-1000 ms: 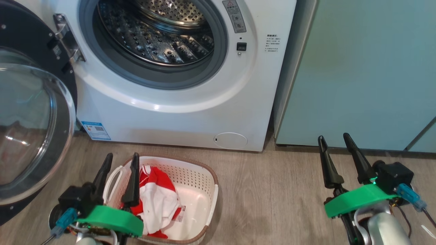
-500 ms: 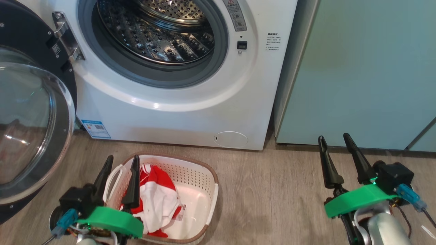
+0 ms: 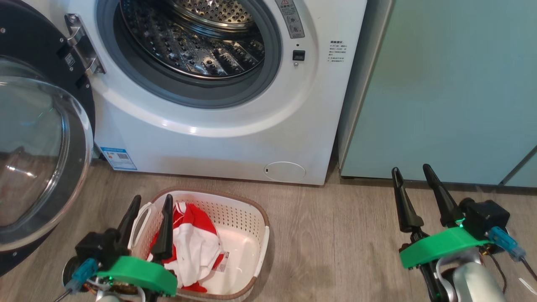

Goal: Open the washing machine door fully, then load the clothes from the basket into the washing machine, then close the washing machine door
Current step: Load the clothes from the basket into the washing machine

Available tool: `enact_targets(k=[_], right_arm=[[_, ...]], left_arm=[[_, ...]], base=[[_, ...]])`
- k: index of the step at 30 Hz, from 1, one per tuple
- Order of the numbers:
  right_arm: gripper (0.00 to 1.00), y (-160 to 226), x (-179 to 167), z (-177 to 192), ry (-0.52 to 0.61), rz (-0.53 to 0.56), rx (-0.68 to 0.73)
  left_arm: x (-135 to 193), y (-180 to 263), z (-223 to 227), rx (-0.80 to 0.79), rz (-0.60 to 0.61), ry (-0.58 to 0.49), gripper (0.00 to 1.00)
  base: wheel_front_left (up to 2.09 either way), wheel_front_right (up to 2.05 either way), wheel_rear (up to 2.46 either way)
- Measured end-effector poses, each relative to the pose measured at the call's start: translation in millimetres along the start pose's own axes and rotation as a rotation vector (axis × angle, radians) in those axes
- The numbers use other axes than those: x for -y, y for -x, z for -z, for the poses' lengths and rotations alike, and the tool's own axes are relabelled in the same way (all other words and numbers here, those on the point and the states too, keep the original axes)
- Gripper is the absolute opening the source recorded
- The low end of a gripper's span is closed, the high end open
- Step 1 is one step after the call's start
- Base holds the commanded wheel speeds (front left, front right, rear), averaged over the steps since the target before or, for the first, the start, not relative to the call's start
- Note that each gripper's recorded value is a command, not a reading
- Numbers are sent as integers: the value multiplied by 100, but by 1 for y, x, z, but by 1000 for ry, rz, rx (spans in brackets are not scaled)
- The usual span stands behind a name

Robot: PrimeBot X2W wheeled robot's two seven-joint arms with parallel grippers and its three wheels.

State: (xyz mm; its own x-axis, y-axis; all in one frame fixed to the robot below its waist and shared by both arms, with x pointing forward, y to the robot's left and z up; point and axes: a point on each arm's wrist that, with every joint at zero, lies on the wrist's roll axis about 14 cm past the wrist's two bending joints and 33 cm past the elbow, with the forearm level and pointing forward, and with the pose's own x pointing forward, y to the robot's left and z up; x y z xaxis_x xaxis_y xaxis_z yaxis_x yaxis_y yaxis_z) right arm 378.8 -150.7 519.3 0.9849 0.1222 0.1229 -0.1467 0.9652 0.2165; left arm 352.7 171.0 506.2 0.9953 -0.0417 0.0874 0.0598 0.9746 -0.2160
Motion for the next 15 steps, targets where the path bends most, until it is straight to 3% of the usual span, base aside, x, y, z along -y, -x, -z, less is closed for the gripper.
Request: enact_targets(k=[9, 15], right_arm=[[100, -1, 2, 6, -2, 4, -16], [100, -6, 6, 20, 0, 14, -54]], left_arm=[[-3, 0, 11, -35, -8, 1, 100], [-10, 2, 58, -187, -34, -7, 100]], base=[[0, 0, 0], [0, 0, 0]])
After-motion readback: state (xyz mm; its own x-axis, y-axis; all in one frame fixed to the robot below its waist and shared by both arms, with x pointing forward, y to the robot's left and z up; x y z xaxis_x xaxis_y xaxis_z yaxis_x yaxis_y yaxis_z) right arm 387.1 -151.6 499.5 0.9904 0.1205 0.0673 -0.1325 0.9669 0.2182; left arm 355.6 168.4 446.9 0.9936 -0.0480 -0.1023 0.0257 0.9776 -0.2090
